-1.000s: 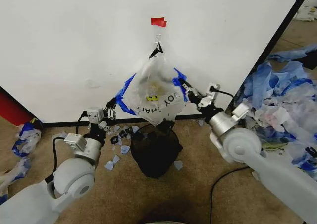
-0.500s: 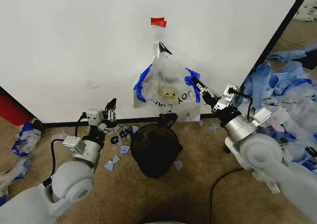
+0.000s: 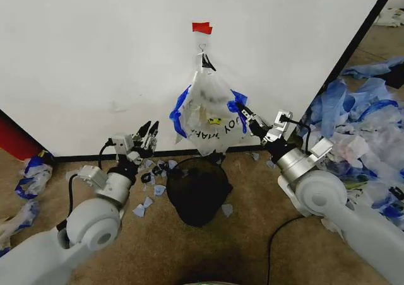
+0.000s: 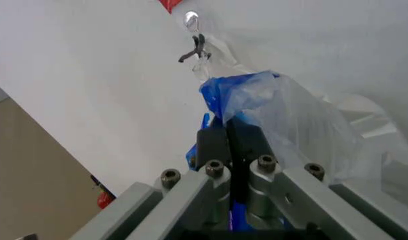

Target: Pick up the garbage bag from the wall and place it over the trash bin.

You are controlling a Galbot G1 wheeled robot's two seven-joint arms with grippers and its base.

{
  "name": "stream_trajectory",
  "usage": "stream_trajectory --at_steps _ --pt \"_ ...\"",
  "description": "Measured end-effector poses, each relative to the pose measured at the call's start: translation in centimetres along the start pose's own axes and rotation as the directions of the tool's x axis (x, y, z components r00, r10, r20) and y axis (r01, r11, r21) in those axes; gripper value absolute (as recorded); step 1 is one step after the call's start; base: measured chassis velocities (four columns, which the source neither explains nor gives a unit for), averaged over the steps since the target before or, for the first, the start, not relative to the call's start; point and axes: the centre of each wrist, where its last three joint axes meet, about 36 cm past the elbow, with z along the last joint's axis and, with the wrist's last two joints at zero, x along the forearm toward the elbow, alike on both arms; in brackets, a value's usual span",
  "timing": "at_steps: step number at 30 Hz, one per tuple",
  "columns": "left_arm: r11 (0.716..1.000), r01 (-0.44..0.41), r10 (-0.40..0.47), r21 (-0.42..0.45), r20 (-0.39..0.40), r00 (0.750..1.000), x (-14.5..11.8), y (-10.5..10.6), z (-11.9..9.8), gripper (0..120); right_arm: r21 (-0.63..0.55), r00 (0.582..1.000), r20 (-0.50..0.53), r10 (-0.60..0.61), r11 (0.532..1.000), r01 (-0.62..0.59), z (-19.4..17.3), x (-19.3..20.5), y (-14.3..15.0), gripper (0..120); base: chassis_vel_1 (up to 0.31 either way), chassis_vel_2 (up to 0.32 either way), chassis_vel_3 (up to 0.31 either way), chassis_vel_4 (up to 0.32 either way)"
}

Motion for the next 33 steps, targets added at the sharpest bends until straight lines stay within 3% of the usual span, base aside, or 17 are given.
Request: stream_trajectory --at_steps 7,13,20,33 --pt "1.000 -0.005 0.005 0.006 0.006 1.000 -2.5 2.4 1.0 72 -0.002 1.000 -0.013 -0.020 1.000 0.020 0.6 -1.2 0.0 0 0.000 0.000 0.000 0.000" --pt "0.987 -0.028 0.035 0.157 -0.040 0.999 -4.0 2.7 0.7 97 0.000 1.000 -0.018 -0.025 1.000 0.025 0.9 -1.4 0.0 0 0.000 0.000 0.000 0.000" --pt "0.967 -0.087 0.100 0.238 -0.044 0.994 -4.9 1.8 0.1 100 0.009 1.000 -0.027 -0.015 1.000 0.015 1.5 -0.8 -0.2 0 0.000 0.000 0.000 0.000" --pt "0.965 -0.126 0.137 0.229 -0.031 0.990 -7.7 2.2 1.2 100 0.007 0.999 -0.032 -0.016 1.000 0.016 2.0 -0.9 -0.5 0 0.000 0.000 0.000 0.000"
